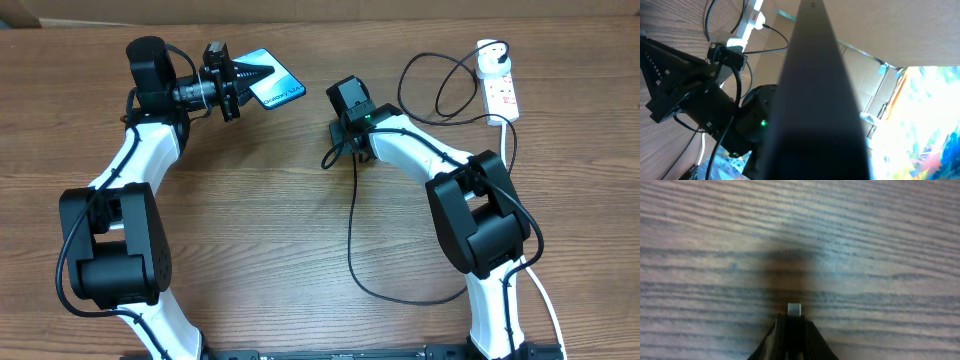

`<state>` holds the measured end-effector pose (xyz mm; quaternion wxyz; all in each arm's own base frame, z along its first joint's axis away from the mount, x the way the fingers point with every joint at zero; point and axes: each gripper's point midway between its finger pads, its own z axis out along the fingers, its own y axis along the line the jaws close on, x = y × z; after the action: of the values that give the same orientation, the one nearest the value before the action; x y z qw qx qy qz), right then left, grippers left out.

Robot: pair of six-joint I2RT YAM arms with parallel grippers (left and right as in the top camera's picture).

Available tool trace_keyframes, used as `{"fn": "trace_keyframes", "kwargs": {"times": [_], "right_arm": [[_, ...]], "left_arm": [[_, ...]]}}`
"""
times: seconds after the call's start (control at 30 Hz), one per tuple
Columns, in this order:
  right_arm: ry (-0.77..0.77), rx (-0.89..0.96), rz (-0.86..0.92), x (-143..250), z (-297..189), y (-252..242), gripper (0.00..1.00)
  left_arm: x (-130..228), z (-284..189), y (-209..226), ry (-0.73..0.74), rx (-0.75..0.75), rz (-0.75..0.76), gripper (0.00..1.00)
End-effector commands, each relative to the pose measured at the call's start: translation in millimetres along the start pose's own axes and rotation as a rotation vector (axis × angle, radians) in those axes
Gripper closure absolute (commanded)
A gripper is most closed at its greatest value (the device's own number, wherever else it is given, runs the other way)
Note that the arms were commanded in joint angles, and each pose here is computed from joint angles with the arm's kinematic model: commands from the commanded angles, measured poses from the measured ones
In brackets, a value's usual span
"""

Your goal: Plug charger to phone and switch on socket

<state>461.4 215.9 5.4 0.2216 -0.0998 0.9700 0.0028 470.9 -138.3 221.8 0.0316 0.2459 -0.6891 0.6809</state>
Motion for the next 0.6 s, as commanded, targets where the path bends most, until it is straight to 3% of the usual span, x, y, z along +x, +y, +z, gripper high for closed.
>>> {"fn": "trace_keyframes", "kwargs": {"times": [0.0,0.07,0.1,0.17,0.2,0.37,0.57], "right_arm": [[-0.020,-0.031,0.012,-11.7,-19.8,1.7,0.89],[0.004,-0.033,0.009,-5.8,-19.6,1.3,0.88],[0.011,-0.035,0.009,-4.2,-19.6,1.1,0.79],[0.022,-0.034,0.009,-1.7,-19.5,0.3,0.38],[0.025,-0.033,0.009,-1.0,-19.5,-0.1,0.29],[0.049,-0.045,0.008,4.5,-19.7,1.3,0.30],[0.051,-0.061,0.008,4.5,-19.9,4.1,0.46]], "left_arm": [[5.5,-3.1,-8.8,0.016,0.007,0.024,0.96],[5.4,-3.1,-8.8,0.016,0.007,0.027,0.96],[5.2,-3.1,-8.8,0.015,0.007,0.027,0.96],[4.8,-3.1,-8.9,0.013,0.007,0.027,0.96],[4.7,-3.1,-8.8,0.012,0.007,0.027,0.96],[4.8,-3.1,-8.9,0.013,0.007,0.027,0.96],[4.9,-3.1,-8.8,0.013,0.007,0.030,0.96]]}}
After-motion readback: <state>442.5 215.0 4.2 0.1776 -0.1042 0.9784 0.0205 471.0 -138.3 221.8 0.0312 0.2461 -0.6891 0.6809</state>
